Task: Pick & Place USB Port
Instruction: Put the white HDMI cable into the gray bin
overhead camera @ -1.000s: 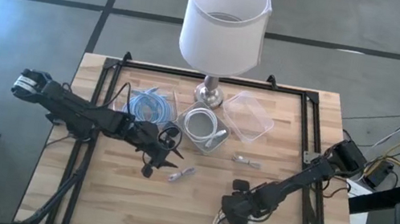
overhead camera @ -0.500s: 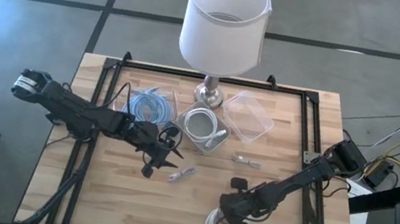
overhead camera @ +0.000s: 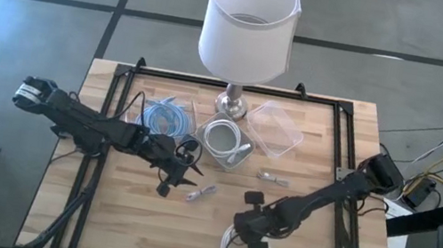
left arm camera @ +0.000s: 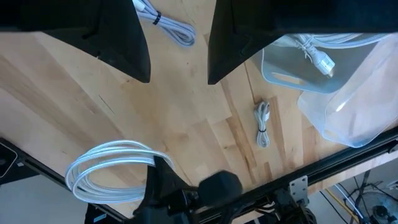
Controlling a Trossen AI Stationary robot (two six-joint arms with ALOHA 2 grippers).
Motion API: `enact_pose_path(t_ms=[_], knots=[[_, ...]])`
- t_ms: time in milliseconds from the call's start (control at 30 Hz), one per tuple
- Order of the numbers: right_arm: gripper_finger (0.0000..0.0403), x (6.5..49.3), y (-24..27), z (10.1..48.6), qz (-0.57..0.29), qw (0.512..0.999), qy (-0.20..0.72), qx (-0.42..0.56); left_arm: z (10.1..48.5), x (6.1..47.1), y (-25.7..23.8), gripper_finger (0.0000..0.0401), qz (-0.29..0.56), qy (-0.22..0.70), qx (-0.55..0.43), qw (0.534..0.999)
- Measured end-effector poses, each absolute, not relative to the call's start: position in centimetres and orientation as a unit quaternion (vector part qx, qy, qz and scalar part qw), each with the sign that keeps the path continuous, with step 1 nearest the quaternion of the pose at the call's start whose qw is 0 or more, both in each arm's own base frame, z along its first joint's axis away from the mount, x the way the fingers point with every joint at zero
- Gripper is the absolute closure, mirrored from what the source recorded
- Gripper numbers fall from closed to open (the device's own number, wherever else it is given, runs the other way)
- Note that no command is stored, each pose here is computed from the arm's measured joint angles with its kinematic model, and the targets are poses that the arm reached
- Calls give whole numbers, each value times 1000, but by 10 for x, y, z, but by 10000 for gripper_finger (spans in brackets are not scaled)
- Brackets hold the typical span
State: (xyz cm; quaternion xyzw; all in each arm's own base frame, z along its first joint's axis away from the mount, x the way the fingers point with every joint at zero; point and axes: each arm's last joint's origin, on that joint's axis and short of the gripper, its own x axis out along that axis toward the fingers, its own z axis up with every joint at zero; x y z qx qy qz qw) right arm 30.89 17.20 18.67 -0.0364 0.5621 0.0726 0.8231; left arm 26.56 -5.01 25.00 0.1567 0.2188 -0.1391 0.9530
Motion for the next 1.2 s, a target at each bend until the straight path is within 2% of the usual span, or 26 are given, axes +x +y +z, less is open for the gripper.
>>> enact_pose_path(t_ms=[200,400,767,1200], knots=[[385,319,162,214,56,818,568,-80,250,266,-50,238,-135,221,138,956],[385,328,143,236,-1,814,561,-150,251,265,-51,238,-135,221,133,957],[383,354,92,265,-59,810,532,-238,271,249,-48,238,-131,191,128,964],[383,379,18,292,-107,826,498,-243,267,232,-45,238,-133,257,116,950]])
